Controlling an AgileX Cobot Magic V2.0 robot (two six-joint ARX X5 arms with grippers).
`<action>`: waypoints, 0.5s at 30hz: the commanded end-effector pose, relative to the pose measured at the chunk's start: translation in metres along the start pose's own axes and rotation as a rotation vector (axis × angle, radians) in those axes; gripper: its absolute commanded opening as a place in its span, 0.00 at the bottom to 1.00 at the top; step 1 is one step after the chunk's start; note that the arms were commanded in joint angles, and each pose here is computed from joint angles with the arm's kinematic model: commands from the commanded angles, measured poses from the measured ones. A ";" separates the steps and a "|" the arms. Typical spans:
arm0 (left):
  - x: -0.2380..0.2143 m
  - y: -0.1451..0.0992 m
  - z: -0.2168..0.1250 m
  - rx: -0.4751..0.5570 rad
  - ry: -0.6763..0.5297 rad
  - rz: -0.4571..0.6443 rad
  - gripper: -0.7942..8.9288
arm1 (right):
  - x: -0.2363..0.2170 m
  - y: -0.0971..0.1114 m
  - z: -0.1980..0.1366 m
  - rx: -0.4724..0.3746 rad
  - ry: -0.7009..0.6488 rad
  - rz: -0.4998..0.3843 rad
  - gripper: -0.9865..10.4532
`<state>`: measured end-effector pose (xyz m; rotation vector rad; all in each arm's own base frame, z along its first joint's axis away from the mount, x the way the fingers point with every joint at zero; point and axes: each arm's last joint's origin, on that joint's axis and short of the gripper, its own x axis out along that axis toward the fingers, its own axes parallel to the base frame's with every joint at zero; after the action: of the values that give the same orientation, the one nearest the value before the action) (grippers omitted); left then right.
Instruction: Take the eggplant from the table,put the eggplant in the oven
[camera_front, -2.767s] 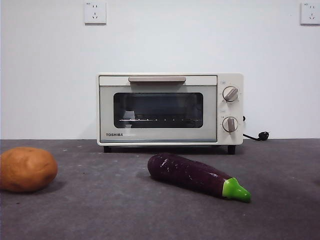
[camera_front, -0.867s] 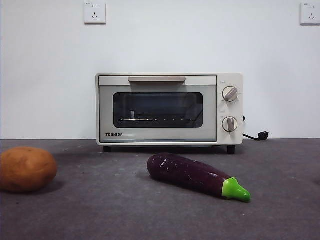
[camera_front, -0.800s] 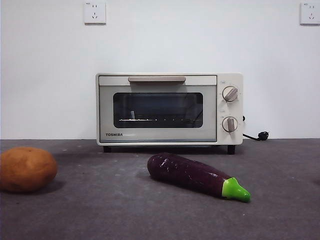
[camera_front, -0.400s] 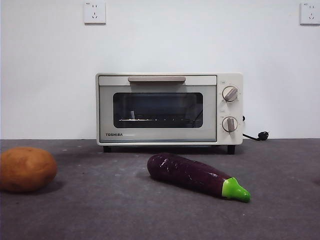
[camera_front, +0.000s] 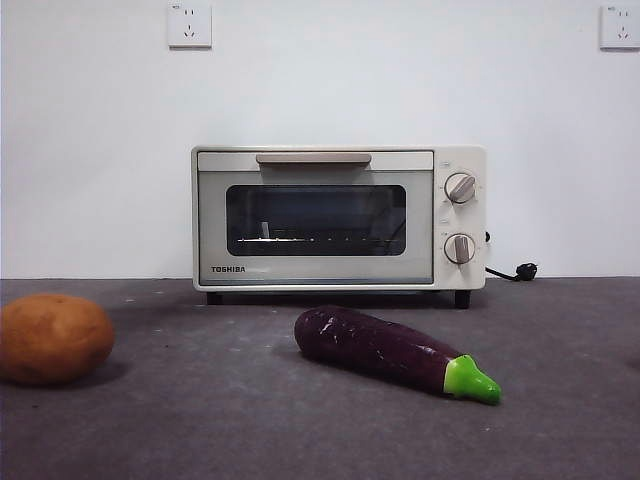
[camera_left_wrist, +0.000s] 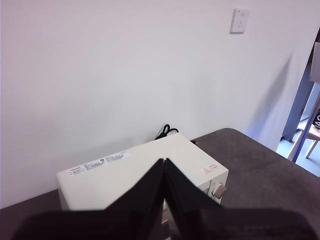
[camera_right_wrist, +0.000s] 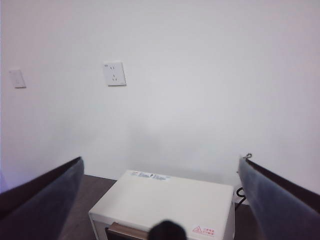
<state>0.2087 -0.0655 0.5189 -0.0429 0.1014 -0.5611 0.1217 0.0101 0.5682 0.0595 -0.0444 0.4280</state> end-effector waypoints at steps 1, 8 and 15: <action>0.007 0.002 -0.001 0.020 0.004 -0.003 0.08 | -0.001 0.001 0.001 0.010 -0.003 0.005 0.64; 0.043 0.013 -0.013 0.005 0.052 -0.002 0.08 | -0.001 0.000 -0.001 0.030 0.015 0.004 0.64; 0.097 0.030 -0.043 -0.023 0.167 -0.003 0.08 | -0.001 0.000 -0.002 0.035 0.026 0.003 0.64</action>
<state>0.2954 -0.0890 0.4691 -0.0301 0.2689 -0.5575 0.1225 0.0100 0.5649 0.0795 -0.0067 0.4269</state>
